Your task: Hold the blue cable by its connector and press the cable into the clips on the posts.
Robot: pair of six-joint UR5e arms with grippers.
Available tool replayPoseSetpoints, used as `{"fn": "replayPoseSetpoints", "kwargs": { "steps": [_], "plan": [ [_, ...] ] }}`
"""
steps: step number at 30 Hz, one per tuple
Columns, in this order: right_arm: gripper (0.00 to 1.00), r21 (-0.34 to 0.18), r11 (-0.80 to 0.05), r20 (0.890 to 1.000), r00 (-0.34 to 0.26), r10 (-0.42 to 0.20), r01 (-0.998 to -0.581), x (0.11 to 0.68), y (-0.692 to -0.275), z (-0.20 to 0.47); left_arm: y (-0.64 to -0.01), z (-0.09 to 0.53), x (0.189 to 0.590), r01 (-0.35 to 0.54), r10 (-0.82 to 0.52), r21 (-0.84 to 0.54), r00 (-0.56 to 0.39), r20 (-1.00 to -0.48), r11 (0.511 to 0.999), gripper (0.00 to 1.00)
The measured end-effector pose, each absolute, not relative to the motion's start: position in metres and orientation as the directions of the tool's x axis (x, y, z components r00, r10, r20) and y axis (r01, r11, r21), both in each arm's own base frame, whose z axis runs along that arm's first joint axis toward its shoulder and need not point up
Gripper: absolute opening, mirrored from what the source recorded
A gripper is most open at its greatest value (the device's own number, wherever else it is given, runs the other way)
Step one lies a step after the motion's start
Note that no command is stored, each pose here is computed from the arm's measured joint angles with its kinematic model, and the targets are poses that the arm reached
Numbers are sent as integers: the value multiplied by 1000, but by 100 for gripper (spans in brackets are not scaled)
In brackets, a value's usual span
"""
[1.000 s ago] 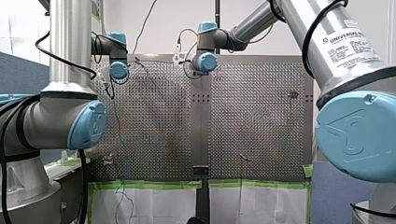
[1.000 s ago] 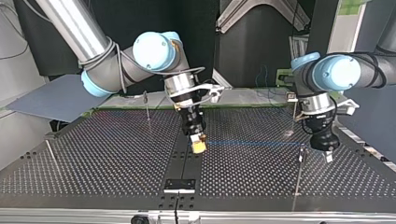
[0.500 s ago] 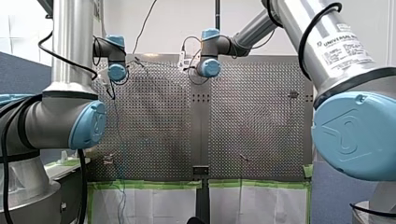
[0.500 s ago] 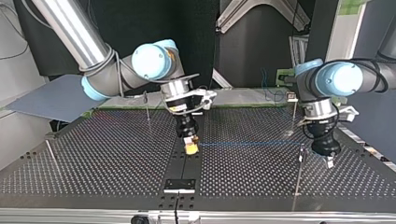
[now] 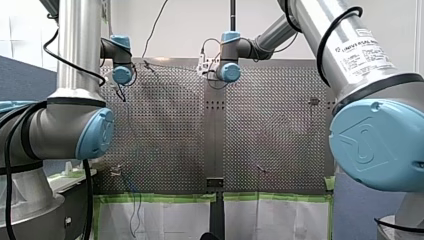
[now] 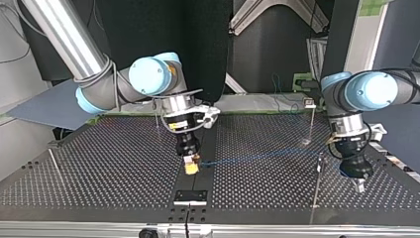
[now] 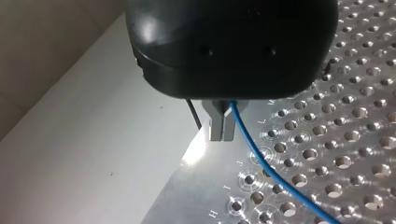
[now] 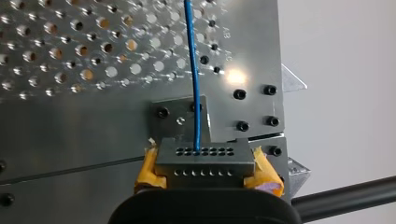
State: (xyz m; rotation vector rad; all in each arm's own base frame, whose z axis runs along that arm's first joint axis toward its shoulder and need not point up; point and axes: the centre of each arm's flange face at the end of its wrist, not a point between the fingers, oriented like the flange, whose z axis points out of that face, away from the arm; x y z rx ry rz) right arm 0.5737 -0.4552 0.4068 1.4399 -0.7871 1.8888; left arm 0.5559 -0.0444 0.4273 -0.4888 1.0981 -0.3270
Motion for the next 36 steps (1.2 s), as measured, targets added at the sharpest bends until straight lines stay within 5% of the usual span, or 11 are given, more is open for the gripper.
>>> {"fn": "replayPoseSetpoints", "kwargs": {
  "steps": [29,31,32,33,34,36],
  "plan": [
    [0,-76,-648,969,-209,131,-758,575,-458,411,-43,428,556,15,-490,-534,420,-764,845,1],
    [0,-75,-650,969,-209,131,-756,575,-458,412,-43,427,556,14,-486,-530,420,-766,848,9],
    [0,-75,-651,969,-209,131,-756,575,-458,412,-43,427,556,13,-481,-525,419,-770,851,22],
    [0,-75,-651,969,-209,131,-755,575,-458,412,-44,428,556,12,-478,-521,419,-773,853,45],
    [0,-75,-652,969,-209,131,-755,575,-458,412,-44,427,556,11,-474,-518,418,-775,855,45],
    [0,-75,-652,969,-209,131,-755,576,-458,412,-44,427,556,4,-469,-514,415,-779,858,69]
  ]
}}
